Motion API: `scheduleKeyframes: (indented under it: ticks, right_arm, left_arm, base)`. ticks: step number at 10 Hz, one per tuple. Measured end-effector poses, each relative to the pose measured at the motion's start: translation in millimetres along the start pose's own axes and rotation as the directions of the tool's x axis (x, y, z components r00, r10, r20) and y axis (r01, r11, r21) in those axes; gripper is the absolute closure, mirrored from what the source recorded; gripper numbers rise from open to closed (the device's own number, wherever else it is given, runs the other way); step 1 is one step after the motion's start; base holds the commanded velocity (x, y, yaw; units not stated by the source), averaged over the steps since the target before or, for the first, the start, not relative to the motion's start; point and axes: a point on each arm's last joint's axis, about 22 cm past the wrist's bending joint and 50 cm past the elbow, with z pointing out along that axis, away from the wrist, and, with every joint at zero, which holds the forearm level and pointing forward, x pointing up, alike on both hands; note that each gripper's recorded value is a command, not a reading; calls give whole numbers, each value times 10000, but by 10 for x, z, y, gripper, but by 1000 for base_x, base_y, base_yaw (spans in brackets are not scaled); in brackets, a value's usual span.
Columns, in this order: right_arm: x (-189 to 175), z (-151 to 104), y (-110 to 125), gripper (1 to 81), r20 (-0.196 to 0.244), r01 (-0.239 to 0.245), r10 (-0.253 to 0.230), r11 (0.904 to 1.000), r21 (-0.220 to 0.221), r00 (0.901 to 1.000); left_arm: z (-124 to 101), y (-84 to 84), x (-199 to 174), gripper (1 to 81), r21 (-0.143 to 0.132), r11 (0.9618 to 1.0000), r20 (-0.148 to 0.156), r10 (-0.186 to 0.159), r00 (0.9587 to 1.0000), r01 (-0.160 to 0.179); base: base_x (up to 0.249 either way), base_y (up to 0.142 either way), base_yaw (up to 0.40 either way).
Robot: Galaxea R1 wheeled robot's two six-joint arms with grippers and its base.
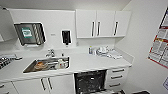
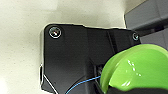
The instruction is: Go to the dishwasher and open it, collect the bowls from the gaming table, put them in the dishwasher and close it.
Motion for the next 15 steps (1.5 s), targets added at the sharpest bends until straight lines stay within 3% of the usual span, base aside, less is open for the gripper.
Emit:
scheduleKeyframes:
  ticks: [15]
  right_arm:
    - [4, -1, 1, 811, -25, 0, 0, 10000, 9, 10000]
  left_arm:
    - [1, 3, 8, 811, -6, 10000, -15, 4, 10000, -4]
  base:
    - [125, 0, 0]
